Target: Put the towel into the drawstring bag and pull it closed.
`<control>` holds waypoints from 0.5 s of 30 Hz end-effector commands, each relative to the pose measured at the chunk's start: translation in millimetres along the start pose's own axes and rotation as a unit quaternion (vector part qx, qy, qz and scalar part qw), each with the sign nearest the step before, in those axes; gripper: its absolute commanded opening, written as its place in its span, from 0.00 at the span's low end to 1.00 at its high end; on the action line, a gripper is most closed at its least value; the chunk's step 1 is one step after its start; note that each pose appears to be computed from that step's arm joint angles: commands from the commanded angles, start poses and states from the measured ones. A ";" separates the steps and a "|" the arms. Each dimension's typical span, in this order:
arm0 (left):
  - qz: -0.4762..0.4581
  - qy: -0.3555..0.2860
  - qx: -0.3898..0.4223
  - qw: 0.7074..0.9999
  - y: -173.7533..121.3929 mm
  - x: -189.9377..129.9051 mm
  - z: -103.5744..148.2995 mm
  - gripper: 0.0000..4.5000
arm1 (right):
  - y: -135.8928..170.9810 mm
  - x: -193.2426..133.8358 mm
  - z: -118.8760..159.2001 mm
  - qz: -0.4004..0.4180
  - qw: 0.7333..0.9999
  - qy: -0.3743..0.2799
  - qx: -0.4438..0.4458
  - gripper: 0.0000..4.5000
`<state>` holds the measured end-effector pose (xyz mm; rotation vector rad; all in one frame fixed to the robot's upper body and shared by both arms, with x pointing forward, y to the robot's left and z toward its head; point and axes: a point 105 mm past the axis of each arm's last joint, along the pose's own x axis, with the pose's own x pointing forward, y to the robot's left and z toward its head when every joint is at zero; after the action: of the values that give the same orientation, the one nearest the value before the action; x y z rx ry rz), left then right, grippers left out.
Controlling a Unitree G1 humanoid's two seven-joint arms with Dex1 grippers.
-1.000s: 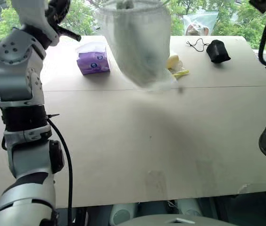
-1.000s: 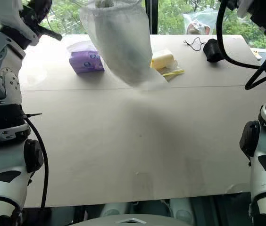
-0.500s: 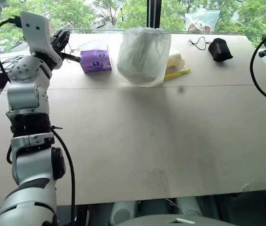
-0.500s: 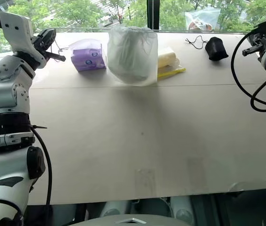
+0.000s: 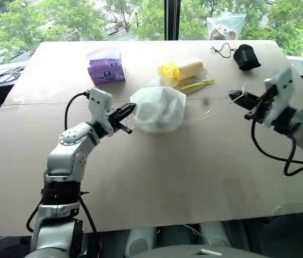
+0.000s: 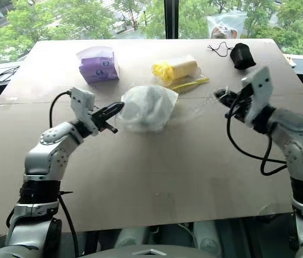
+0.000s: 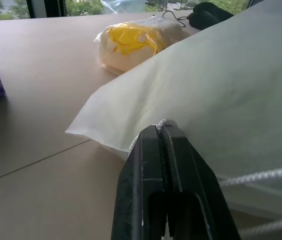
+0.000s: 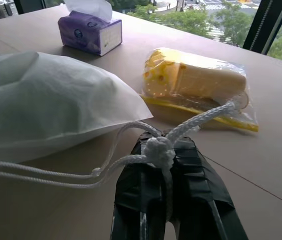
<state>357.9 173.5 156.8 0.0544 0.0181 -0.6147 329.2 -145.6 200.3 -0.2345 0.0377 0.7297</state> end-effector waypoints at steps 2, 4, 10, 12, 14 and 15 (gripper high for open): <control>-0.065 -0.007 0.003 0.998 -19.3 -12.4 0.1 0.12 | 0.5 -1.3 -38.2 -0.018 0.996 0.066 -0.058 0.15; -0.085 0.014 -0.007 0.996 -23.1 -32.4 -7.4 0.28 | 2.0 -20.1 -50.0 -0.013 0.994 0.087 -0.057 0.30; -0.097 0.079 -0.006 0.992 -26.9 -96.6 -24.9 0.90 | 12.8 -86.4 -67.2 0.004 0.987 0.153 -0.056 0.93; -0.066 0.080 -0.015 0.995 -20.2 -122.7 -25.6 0.99 | 15.7 -104.4 -54.8 -0.014 0.991 0.117 -0.058 1.00; -0.044 0.082 -0.020 0.995 -18.6 -139.5 -25.8 0.99 | 20.1 -113.5 -44.5 -0.019 0.994 0.091 -0.056 1.00; -0.037 0.084 -0.024 0.996 -19.2 -145.6 -25.7 0.99 | 21.8 -114.7 -39.7 -0.021 0.995 0.078 -0.055 1.00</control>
<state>230.1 244.5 114.2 0.0257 0.2705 -0.6730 233.9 -220.2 145.3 -0.3608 0.2484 0.6553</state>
